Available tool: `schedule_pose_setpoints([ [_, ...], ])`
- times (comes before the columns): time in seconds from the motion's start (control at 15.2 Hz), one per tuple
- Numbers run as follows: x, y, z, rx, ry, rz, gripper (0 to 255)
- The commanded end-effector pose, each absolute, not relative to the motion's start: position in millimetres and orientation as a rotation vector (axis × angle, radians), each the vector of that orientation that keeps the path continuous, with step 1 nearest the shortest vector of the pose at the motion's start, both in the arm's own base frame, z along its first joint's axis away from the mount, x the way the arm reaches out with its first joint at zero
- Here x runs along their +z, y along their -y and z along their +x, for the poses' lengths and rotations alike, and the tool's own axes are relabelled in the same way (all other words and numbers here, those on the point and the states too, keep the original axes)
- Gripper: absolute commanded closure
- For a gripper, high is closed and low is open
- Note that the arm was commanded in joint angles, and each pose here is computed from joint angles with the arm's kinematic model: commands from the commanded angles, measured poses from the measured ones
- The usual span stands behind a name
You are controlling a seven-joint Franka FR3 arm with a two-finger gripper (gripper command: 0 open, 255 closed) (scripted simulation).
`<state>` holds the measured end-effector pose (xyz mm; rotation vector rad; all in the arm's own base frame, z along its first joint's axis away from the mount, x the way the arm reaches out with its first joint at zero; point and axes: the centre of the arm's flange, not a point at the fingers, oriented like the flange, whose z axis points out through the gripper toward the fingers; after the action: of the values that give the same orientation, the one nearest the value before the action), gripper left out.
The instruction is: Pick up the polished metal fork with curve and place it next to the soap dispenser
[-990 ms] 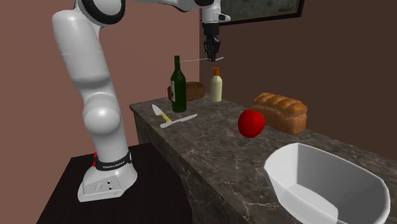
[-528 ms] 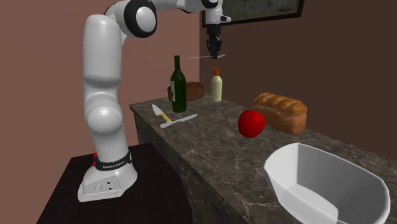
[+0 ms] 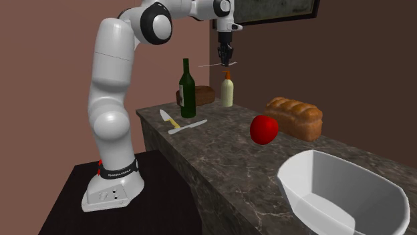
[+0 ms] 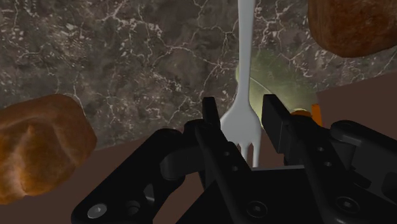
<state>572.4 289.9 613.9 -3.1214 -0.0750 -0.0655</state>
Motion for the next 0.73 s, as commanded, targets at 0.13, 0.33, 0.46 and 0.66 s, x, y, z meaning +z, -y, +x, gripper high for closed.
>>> schedule_pose_setpoints([
  [0.13, 593.3, -289.7, 572.4, -0.066, 0.075, -3.121, 255],
  [0.33, 577.4, -289.7, 572.4, -0.066, 0.075, -3.121, 255],
  [0.46, 566.9, -289.7, 572.4, -0.066, 0.075, -3.121, 255],
  [0.66, 551.0, -289.7, 572.4, -0.066, 0.075, -3.121, 255],
])
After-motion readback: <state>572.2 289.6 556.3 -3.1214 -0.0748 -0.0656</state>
